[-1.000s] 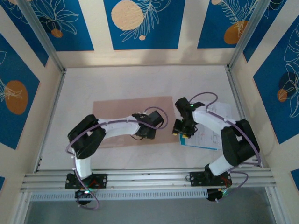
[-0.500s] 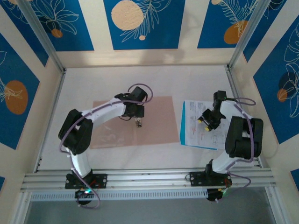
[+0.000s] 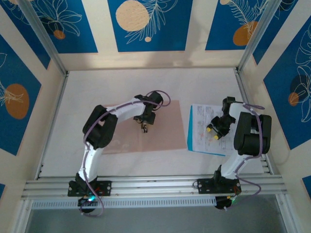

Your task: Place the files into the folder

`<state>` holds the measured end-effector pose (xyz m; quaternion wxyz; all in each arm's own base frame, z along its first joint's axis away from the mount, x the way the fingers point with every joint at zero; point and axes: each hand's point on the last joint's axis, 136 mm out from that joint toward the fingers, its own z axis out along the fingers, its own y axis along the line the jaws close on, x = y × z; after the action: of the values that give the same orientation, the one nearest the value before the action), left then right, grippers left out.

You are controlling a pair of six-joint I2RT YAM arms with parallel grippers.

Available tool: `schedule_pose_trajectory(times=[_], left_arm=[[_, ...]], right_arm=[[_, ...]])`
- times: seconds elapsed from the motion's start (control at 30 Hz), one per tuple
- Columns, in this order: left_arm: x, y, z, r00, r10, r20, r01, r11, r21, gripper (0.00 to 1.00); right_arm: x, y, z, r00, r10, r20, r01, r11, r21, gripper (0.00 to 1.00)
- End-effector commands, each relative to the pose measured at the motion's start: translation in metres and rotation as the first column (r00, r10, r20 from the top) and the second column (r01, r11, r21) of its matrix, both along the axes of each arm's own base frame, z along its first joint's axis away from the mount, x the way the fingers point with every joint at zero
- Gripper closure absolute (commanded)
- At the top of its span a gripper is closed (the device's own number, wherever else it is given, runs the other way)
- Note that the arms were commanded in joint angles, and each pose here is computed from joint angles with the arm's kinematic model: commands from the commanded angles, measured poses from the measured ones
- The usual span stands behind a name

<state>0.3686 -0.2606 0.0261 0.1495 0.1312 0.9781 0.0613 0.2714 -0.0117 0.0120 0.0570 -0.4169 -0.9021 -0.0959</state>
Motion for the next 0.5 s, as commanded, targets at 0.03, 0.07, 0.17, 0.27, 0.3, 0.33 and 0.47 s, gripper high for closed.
schedule_pose_trajectory(times=[0.03, 0.07, 0.17, 0.27, 0.3, 0.33, 0.47], left_arm=[[-0.014, -0.005, -0.013, 0.998, -0.038, -0.048, 0.041, 0.997, 0.062, 0.40], [-0.015, -0.008, -0.015, 0.998, -0.039, -0.049, 0.042, 0.998, 0.057, 0.41], [-0.015, -0.014, -0.016, 0.998, -0.037, -0.046, 0.039, 0.998, 0.053, 0.41], [-0.014, -0.021, -0.015, 0.999, -0.032, -0.041, 0.034, 0.999, 0.034, 0.41], [-0.014, -0.023, -0.015, 0.999, -0.031, -0.040, 0.032, 0.999, 0.027, 0.41], [-0.014, -0.025, -0.016, 0.999, -0.026, -0.042, 0.027, 1.000, 0.016, 0.41], [-0.014, -0.036, -0.017, 0.999, 0.001, -0.045, -0.003, 0.999, -0.040, 0.42]], right_arm=[[-0.006, 0.019, -0.025, 0.997, 0.063, -0.055, -0.061, 0.998, 0.035, 0.56], [-0.007, 0.022, -0.026, 0.995, 0.073, -0.062, -0.071, 0.997, 0.031, 0.56], [-0.007, 0.023, -0.026, 0.993, 0.089, -0.072, -0.088, 0.996, 0.013, 0.56], [-0.006, 0.024, -0.024, 0.992, 0.101, -0.069, -0.101, 0.995, 0.011, 0.55], [-0.006, 0.025, -0.023, 0.991, 0.109, -0.073, -0.109, 0.994, 0.005, 0.54], [-0.005, 0.026, -0.022, 0.990, 0.118, -0.073, -0.119, 0.993, 0.000, 0.54], [-0.002, 0.031, -0.015, 0.987, 0.146, -0.068, -0.148, 0.989, -0.023, 0.49]])
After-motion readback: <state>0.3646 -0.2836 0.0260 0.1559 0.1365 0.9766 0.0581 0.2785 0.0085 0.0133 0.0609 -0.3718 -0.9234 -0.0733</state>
